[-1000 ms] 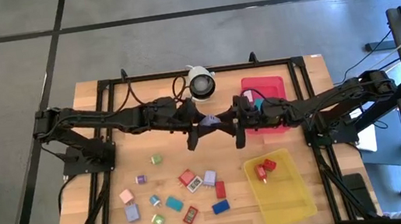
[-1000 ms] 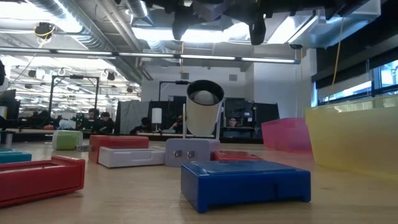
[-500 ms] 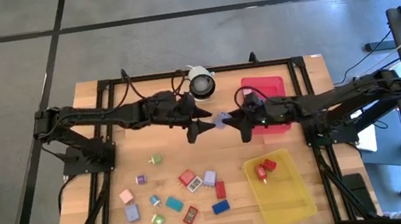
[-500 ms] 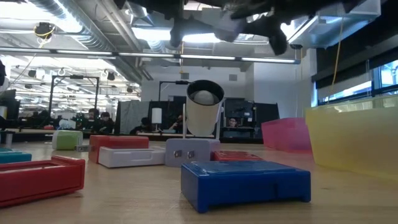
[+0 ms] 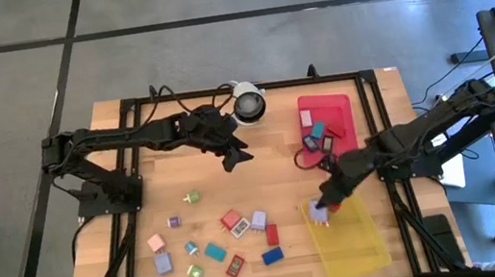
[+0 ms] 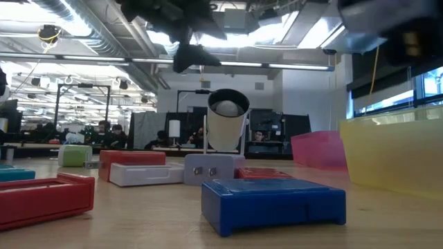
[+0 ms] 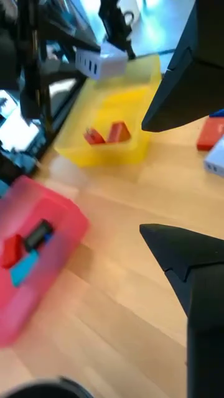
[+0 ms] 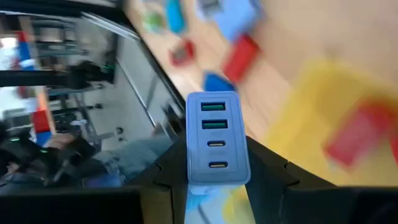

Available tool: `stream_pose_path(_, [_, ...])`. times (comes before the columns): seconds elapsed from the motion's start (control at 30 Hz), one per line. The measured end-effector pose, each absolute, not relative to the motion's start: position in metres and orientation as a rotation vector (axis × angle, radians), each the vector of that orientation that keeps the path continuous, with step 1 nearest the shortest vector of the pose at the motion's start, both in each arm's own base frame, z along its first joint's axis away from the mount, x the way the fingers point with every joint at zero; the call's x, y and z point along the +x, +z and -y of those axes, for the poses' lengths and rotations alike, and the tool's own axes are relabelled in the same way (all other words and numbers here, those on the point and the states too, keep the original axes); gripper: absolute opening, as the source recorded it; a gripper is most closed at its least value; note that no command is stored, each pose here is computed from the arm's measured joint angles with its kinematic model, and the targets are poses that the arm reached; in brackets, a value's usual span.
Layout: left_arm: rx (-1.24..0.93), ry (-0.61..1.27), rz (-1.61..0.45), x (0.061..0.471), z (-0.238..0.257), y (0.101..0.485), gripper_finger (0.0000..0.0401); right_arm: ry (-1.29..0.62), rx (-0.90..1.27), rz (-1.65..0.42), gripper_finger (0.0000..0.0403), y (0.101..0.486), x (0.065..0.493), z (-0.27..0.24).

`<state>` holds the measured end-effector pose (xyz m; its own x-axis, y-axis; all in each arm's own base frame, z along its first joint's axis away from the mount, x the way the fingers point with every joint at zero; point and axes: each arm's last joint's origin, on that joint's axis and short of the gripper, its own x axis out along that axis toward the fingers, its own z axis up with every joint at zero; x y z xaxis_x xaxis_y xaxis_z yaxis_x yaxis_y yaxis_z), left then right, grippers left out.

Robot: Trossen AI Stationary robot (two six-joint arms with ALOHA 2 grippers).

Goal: Pick & Place Office items
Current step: Put the top purple charger adapter into the yellow bin

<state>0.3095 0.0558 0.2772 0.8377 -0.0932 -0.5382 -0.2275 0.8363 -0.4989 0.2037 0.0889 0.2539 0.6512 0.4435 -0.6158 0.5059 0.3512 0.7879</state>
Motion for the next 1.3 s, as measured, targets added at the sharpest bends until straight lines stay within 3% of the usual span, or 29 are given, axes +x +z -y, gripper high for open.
stream_pose_path(0.27, [-0.581,0.112,-0.689,0.302,-0.058,0.268,0.0244,-0.286,1.332,-1.311,0.0137,0.218,0.193,-0.115])
stream_pose_path(0.47, [-0.582,0.114,-0.701,0.301,-0.058,0.268,0.0232,-0.383,1.292,-1.424,0.0124,0.192,0.2,-0.128])
stream_pose_path(0.73, [-0.601,0.119,-0.755,0.298,-0.056,0.264,0.0216,-0.51,1.239,-1.491,0.0145,0.163,0.209,-0.133])
stream_pose_path(0.93, [-0.581,0.129,-0.886,0.289,-0.054,0.255,0.0213,-0.503,1.211,-1.492,0.0146,0.159,0.21,-0.133])
stream_pose_path(1.3, [-0.555,0.117,-0.996,0.282,-0.046,0.249,0.0246,-0.407,1.215,-1.425,0.0148,0.169,0.213,-0.134])
